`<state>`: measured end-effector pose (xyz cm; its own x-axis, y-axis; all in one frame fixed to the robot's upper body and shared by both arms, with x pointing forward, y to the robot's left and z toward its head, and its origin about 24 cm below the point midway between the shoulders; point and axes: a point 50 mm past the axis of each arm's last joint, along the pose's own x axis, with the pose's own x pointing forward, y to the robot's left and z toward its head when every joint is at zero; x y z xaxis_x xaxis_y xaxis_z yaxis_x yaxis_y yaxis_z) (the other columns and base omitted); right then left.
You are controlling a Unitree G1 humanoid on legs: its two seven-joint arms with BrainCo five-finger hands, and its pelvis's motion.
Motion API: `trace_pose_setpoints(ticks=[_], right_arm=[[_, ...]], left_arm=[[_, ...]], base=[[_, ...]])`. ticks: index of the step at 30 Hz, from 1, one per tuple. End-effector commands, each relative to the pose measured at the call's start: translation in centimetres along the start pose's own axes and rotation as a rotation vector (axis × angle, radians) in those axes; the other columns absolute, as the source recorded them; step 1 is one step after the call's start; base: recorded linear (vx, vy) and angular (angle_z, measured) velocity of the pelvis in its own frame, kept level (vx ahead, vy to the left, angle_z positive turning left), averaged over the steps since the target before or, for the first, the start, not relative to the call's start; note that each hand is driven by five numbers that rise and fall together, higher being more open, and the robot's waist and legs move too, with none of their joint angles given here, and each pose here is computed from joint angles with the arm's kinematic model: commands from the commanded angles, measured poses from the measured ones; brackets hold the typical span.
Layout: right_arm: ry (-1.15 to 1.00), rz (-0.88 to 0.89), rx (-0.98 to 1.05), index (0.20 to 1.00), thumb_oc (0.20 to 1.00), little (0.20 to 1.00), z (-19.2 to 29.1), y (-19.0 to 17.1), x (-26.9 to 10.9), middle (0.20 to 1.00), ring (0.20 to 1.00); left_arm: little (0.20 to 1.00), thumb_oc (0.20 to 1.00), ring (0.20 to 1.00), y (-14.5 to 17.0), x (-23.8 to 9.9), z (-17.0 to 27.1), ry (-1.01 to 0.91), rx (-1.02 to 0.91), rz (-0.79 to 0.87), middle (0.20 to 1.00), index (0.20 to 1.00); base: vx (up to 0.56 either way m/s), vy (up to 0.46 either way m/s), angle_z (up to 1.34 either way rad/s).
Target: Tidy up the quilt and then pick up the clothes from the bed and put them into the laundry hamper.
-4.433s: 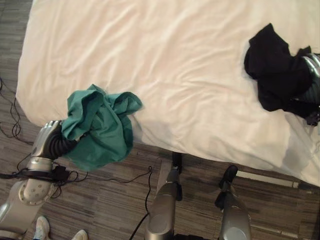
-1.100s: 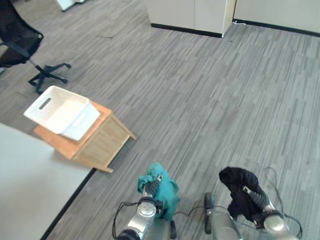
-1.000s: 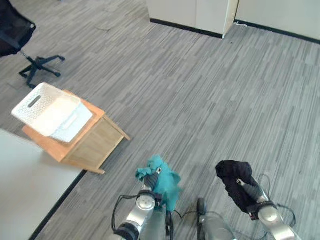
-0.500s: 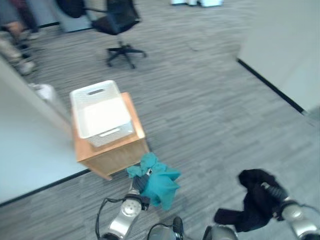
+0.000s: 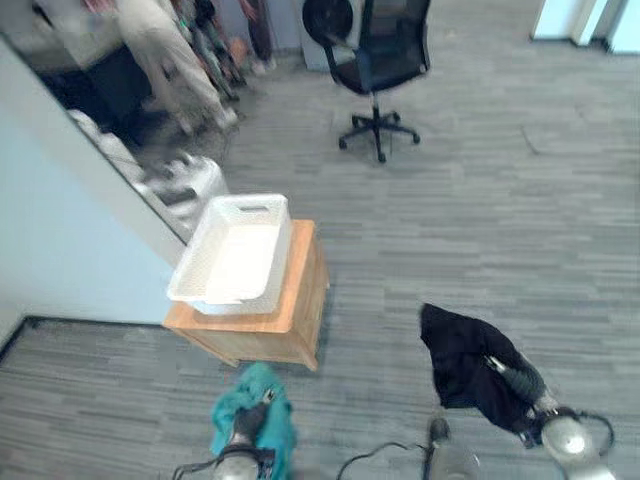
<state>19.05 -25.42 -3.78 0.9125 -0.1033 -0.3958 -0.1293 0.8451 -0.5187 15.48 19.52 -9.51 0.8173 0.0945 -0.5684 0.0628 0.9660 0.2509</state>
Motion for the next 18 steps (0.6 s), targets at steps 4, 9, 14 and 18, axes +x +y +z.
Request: trace_pose_setpoints(ticks=[4,9,14,18], right_arm=[[-0.156,-0.011,-0.008,0.2,0.2,0.2,3.5,-0.3,1.9,0.2,0.2],[-0.114,0.007,0.033,0.2,0.2,0.2,3.1,1.3,2.8,0.2,0.2],[-0.113,0.01,0.082,0.2,0.2,0.2,3.4,2.4,2.9,0.2,0.2],[-0.112,0.013,0.105,0.2,0.2,0.2,3.1,2.8,2.4,0.2,0.2]], left_arm=[[0.2,0.2,0.2,2.7,1.0,4.7,-0.212,0.121,0.03,0.2,0.2],[0.2,0.2,0.2,3.3,0.4,3.6,-0.169,0.143,0.031,0.2,0.2],[0.2,0.2,0.2,4.3,0.9,3.5,-0.142,0.233,0.07,0.2,0.2],[0.2,0.2,0.2,5.4,1.2,4.8,-0.196,0.262,0.113,0.2,0.2]], base=[[0.39,-0.161,0.61],[0.37,0.011,0.74],[0.32,0.103,1.03],[0.28,-0.148,1.32]])
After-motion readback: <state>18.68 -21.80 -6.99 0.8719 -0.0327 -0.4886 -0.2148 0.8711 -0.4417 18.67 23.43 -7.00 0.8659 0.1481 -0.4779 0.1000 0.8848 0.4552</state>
